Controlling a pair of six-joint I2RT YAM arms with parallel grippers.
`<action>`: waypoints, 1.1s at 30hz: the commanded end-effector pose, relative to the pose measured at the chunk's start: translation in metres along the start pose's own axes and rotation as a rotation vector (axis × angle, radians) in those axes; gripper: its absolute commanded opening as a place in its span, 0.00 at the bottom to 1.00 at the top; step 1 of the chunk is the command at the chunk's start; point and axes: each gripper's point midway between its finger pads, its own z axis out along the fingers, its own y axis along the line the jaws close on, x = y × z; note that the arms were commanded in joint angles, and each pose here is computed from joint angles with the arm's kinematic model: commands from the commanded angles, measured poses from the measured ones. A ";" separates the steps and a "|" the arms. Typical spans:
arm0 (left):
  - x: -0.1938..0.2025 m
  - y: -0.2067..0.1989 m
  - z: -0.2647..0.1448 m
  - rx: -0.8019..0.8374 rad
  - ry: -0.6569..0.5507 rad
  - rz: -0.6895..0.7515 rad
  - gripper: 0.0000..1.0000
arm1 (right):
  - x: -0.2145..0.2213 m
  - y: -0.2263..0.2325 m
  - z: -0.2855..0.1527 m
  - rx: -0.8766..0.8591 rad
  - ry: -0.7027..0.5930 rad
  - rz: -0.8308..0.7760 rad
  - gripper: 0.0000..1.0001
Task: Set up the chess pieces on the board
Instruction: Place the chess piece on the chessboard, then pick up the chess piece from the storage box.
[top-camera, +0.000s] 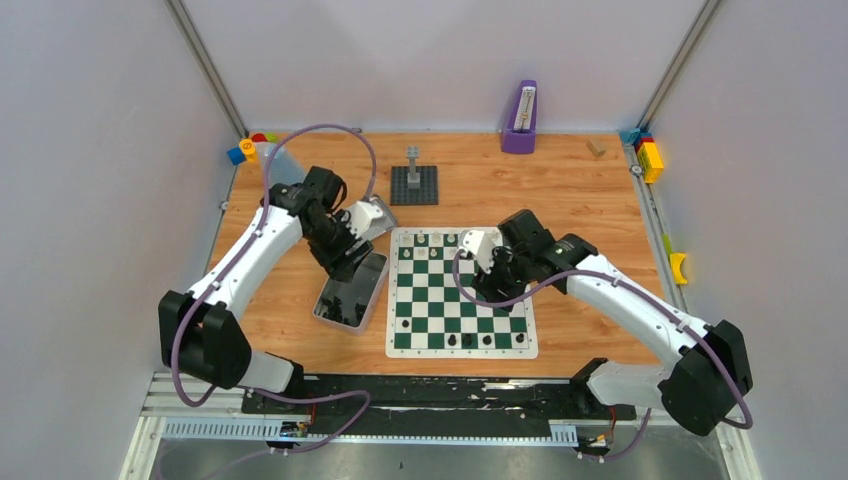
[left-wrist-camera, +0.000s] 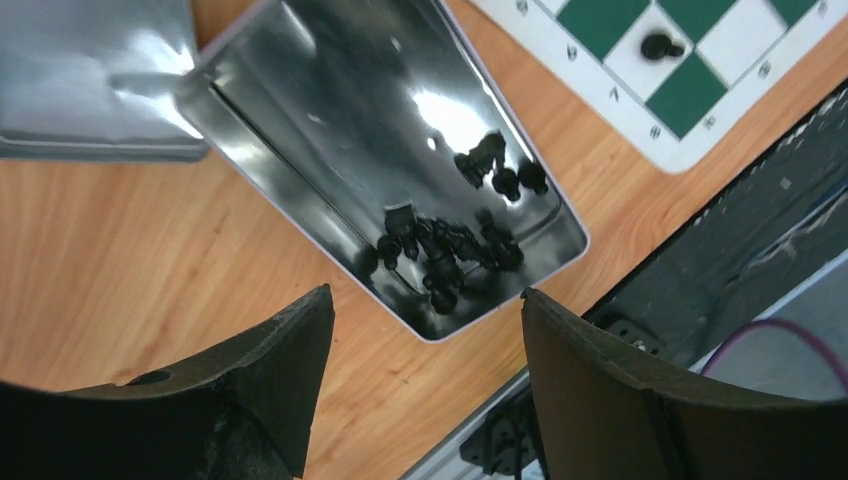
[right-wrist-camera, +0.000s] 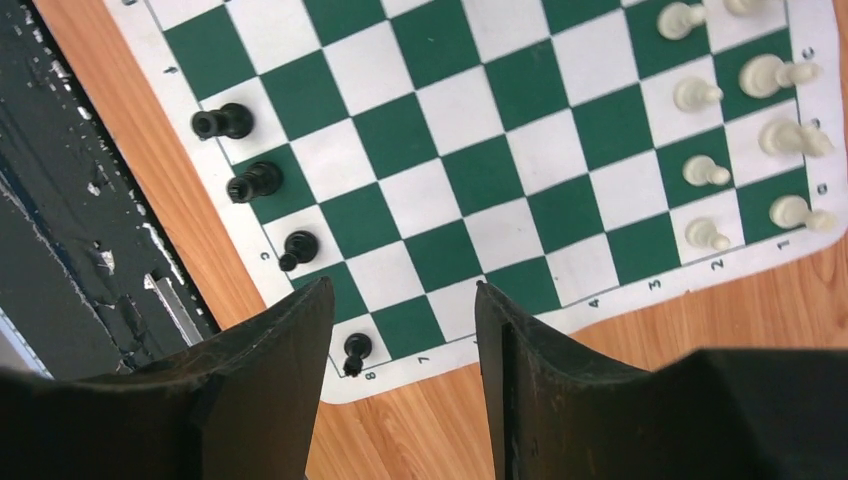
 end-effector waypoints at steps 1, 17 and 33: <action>0.029 -0.005 0.015 0.022 0.035 0.197 0.76 | -0.012 -0.013 -0.013 0.005 -0.102 0.034 0.54; 0.053 0.007 0.085 -0.065 0.133 0.326 0.60 | -0.002 -0.016 -0.010 0.018 -0.182 0.121 0.51; 0.072 0.020 0.103 -0.100 0.277 0.289 0.57 | 0.008 -0.013 -0.005 0.011 -0.173 0.139 0.51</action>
